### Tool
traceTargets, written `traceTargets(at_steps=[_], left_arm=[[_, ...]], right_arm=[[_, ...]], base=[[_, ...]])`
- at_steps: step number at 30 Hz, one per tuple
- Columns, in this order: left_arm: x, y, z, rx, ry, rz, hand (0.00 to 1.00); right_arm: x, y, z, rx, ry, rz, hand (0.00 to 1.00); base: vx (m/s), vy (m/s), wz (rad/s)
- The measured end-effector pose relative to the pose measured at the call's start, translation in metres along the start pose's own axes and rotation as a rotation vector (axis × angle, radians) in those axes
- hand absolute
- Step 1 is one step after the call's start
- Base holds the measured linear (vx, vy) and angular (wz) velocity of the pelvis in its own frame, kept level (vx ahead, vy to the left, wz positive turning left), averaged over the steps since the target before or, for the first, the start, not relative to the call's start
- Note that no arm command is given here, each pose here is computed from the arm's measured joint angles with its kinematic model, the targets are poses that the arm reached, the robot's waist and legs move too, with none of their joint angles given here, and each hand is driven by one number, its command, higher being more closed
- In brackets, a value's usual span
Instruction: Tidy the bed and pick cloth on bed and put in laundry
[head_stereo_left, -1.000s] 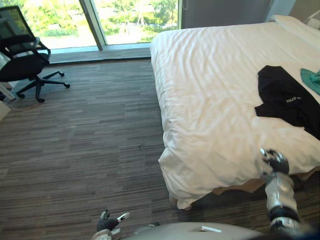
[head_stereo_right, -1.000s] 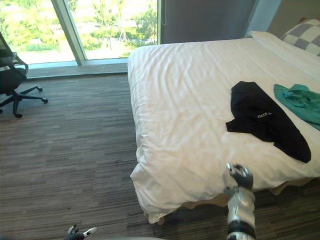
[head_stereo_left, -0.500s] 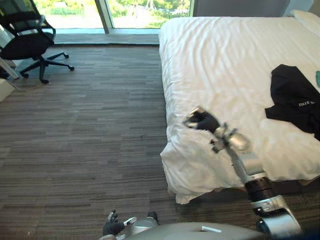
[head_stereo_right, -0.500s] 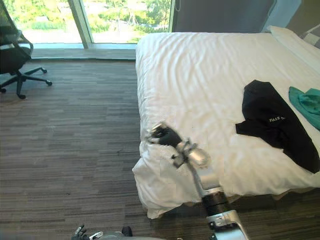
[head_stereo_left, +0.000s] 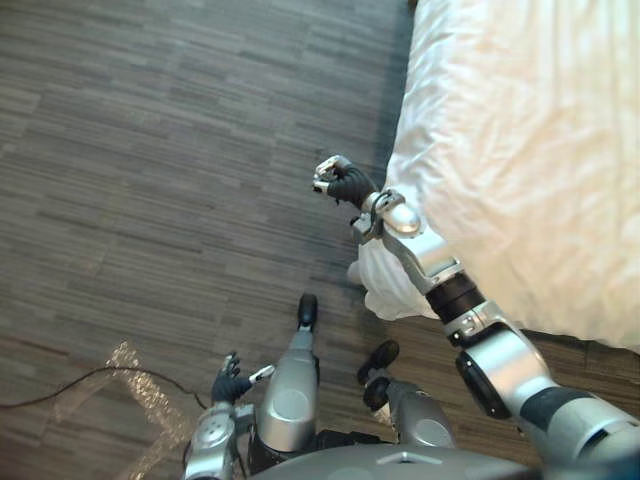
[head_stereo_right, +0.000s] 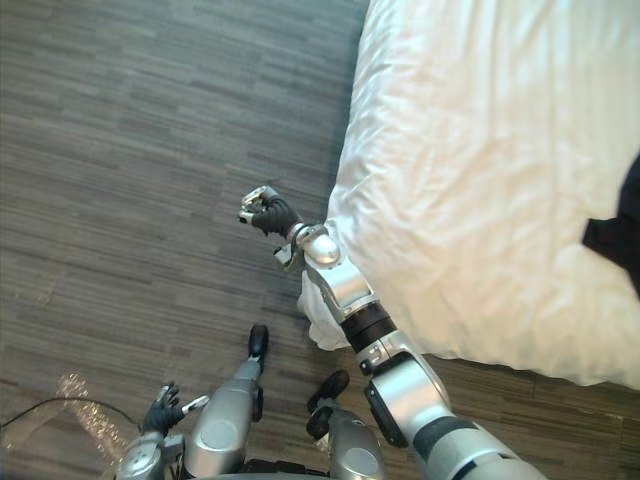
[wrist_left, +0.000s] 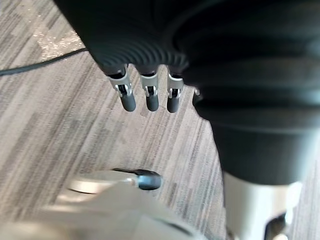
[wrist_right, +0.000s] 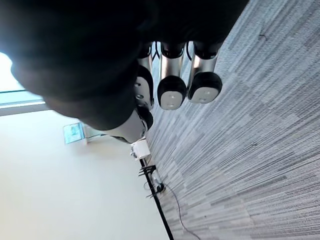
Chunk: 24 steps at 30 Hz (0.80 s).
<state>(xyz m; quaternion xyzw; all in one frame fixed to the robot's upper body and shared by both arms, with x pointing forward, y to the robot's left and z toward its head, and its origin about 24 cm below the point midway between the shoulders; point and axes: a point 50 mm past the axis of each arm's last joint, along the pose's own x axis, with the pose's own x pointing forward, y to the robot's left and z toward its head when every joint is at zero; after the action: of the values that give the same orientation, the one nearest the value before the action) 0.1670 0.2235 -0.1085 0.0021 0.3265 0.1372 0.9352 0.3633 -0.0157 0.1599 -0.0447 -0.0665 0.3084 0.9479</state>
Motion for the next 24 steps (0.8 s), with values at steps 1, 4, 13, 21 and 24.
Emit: traceTargets(at_steps=[1,4,13,21,24], left_arm=[[0.008,-0.007,0.015,-0.003,-0.023,-0.02,0.0],[0.021,-0.028,0.047,-0.012,-0.077,-0.078,0.0],[0.033,-0.092,0.084,-0.091,-0.073,-0.244,0.0],[0.038,-0.119,0.13,-0.102,-0.117,-0.326,0.0],[0.039,-0.122,0.138,-0.125,-0.1,-0.336,0.0]], right_arm=[[0.003,-0.004,0.006,-0.009,-0.003,-0.026,1.0],[0.005,-0.024,0.011,-0.041,0.022,-0.107,1.0],[-0.036,-0.099,-0.054,0.015,0.373,-0.399,1.0],[-0.046,-0.1,-0.076,0.169,0.383,-0.437,1.0],[-0.048,-0.102,-0.078,0.226,0.346,-0.434,1.0]], base=[[0.02,0.032,0.01],[0.02,0.037,-0.02],[0.05,0.035,-0.16],[-0.02,0.036,-0.09],[-0.03,0.066,0.07]])
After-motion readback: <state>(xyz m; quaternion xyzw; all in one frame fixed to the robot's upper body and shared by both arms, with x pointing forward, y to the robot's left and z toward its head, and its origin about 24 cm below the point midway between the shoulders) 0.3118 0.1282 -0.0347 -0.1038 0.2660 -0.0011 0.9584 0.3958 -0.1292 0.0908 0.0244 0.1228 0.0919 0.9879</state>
